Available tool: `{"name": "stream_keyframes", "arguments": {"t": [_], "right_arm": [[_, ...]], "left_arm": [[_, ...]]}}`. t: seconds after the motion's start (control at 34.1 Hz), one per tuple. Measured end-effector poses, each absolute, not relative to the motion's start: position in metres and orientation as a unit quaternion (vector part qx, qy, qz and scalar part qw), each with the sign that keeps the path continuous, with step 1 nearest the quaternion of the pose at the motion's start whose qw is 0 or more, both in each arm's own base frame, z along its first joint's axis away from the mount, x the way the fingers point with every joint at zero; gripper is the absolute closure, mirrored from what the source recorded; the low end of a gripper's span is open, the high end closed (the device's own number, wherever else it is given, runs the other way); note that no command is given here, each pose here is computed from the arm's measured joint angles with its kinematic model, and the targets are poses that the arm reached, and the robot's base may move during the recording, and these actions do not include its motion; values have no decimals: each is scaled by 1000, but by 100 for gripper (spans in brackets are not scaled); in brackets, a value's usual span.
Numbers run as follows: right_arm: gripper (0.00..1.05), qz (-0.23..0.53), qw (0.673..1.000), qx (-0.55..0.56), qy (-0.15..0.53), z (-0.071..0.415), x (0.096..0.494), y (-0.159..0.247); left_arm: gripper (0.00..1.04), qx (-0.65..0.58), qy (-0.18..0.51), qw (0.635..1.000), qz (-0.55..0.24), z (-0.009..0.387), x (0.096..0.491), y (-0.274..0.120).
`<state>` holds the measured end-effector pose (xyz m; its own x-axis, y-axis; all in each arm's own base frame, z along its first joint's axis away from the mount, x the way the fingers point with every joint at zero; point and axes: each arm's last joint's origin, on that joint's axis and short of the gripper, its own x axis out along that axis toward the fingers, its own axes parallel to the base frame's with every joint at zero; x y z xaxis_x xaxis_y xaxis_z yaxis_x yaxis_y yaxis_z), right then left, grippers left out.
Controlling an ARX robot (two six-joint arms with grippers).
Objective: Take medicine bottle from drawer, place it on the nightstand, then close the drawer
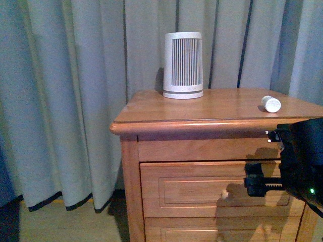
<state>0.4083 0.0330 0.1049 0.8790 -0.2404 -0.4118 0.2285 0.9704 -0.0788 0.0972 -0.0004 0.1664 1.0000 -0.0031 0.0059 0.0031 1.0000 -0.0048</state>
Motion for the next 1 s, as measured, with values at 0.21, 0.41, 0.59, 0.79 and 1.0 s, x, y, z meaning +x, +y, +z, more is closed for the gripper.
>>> {"name": "stream_keyframes", "arguments": {"t": [0.21, 0.41, 0.59, 0.79, 1.0], "right_arm": [[7, -115, 970, -14, 216, 103, 407, 32], [7, -113, 972, 5, 208, 119, 367, 38], [7, -122, 965, 32, 228, 139, 305, 37], [7, -185, 964, 48, 184, 174, 213, 7], [7, -196, 979, 23, 48, 212, 145, 3]], "left_arm": [[7, -2, -3, 1000, -2, 166, 97, 0], [7, -2, -3, 1000, -2, 166, 97, 0], [7, -2, -3, 1000, -2, 166, 97, 0], [7, -2, -3, 1000, -2, 166, 97, 0], [7, -2, -3, 1000, -2, 166, 97, 0]]}}
